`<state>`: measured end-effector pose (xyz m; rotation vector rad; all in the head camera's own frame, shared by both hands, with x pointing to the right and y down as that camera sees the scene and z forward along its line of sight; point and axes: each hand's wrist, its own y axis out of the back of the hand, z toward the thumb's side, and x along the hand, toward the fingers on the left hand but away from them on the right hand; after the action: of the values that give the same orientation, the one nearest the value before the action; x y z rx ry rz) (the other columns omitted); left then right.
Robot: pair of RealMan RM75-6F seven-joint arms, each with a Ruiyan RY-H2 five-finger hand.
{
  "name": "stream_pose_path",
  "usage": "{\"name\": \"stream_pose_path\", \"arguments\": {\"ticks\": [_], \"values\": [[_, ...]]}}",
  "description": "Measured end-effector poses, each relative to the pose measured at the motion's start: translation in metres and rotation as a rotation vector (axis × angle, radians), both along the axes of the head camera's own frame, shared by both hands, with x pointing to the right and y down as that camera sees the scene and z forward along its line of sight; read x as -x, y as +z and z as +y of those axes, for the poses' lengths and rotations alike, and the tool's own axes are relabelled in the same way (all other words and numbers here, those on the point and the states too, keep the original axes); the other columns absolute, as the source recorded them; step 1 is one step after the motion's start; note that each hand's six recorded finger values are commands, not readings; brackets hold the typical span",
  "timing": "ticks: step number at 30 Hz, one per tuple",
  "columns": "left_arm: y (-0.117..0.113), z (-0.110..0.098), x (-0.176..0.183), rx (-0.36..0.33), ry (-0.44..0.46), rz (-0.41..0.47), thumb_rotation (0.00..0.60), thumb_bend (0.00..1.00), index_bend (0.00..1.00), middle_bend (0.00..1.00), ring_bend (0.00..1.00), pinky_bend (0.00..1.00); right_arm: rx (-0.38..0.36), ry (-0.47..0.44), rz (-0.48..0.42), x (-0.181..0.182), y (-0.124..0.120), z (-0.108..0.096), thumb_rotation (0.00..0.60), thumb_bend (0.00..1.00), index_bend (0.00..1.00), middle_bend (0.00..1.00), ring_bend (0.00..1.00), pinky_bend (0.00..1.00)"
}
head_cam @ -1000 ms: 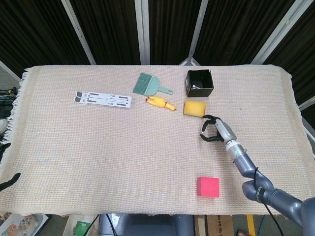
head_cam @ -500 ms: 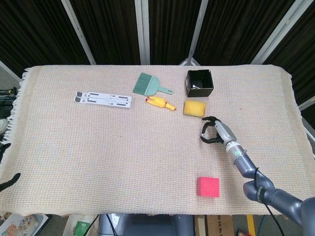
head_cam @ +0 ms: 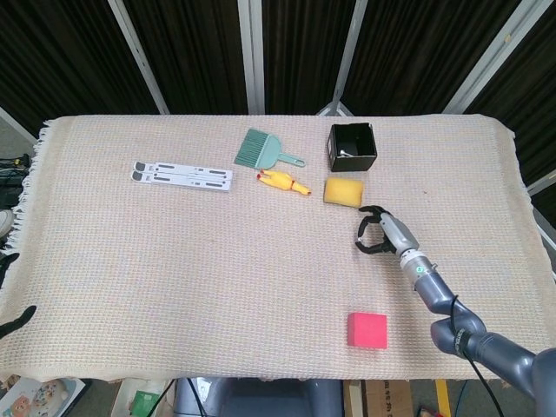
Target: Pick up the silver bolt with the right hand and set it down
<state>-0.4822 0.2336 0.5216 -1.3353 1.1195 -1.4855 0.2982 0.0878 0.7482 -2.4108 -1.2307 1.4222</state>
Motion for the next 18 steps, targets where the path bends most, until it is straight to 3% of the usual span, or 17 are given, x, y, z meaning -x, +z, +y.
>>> {"name": "stream_pose_path", "arguments": {"ticks": [12, 18], "values": [[0.001, 0.000, -0.001, 0.001, 0.002, -0.002, 0.600, 0.20, 0.19, 0.03, 0.03, 0.11, 0.035, -0.024, -0.008, 0.001, -0.004, 0.001, 0.600, 0.30, 0.42, 0.11, 0.00, 0.00], [0.000, -0.001, 0.000, -0.003, -0.003, 0.000, 0.600, 0.20, 0.19, 0.03, 0.03, 0.11, 0.011, -0.026, -0.027, 0.001, -0.017, -0.008, 0.600, 0.28, 0.36, 0.10, 0.00, 0.00]]}}
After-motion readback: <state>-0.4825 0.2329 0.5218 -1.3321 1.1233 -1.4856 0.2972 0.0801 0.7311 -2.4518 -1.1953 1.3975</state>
